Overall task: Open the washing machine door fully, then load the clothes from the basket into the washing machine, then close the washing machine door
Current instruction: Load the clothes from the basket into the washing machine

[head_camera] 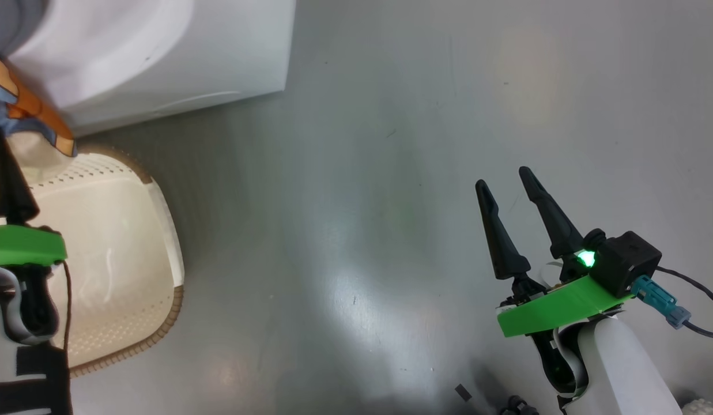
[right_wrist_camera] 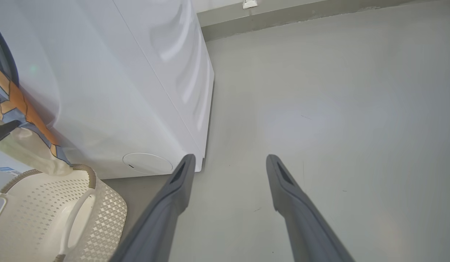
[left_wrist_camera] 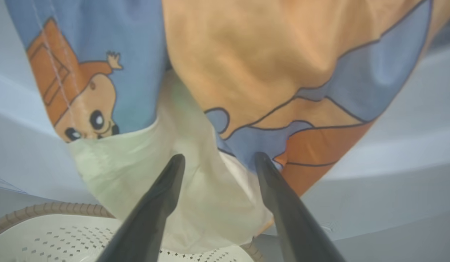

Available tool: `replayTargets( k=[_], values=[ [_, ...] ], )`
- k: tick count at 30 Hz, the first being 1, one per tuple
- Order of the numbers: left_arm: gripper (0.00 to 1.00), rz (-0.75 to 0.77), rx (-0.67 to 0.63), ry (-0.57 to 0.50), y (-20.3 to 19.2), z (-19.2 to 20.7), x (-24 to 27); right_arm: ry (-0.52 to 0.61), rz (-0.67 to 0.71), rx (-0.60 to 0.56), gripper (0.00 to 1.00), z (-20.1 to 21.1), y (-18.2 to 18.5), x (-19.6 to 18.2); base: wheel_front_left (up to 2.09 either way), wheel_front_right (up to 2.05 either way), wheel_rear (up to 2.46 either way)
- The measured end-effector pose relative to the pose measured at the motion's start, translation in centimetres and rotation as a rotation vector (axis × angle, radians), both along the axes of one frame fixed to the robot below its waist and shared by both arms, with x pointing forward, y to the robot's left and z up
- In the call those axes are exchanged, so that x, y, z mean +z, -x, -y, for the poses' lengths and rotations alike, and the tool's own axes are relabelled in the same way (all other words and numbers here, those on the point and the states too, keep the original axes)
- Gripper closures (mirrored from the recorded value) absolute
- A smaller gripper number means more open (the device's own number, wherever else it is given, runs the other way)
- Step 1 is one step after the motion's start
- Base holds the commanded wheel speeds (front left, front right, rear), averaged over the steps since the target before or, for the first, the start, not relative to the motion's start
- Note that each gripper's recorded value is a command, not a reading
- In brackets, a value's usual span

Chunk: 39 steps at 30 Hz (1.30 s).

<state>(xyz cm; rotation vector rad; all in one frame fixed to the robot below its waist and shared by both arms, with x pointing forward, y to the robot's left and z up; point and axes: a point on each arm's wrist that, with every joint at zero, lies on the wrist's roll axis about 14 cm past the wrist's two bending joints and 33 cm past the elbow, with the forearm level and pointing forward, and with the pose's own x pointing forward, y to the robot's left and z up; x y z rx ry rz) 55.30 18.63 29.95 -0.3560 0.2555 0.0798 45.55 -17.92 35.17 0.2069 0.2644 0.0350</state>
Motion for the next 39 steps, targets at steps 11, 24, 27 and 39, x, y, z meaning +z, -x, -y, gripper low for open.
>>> replayTargets(
  k=[11, 24, 27, 39],
  values=[
    [0.0, -0.002, 0.085, 0.047, -2.3, -2.4, -1.2, 0.002, -0.035, -0.001, 0.0, 0.1, 0.1, -1.6, 0.0, 0.0, 0.0],
    [1.0, 0.038, -0.024, 0.135, -3.1, 0.5, -0.1, -0.012, -0.021, -0.001, 0.0, -0.1, -0.6, -1.5, 0.0, 0.0, 0.0],
    [1.0, 0.055, -0.033, 0.126, -3.1, 0.4, 0.6, -0.014, -0.015, 0.0, 0.0, -0.1, -0.7, -1.2, 0.0, 0.0, 0.0],
    [1.0, 0.134, -0.074, 0.074, -1.2, 0.6, 4.8, -0.024, 0.028, 0.011, 0.0, -0.7, -0.9, 0.8, 0.0, 0.0, 0.0]
  ],
)
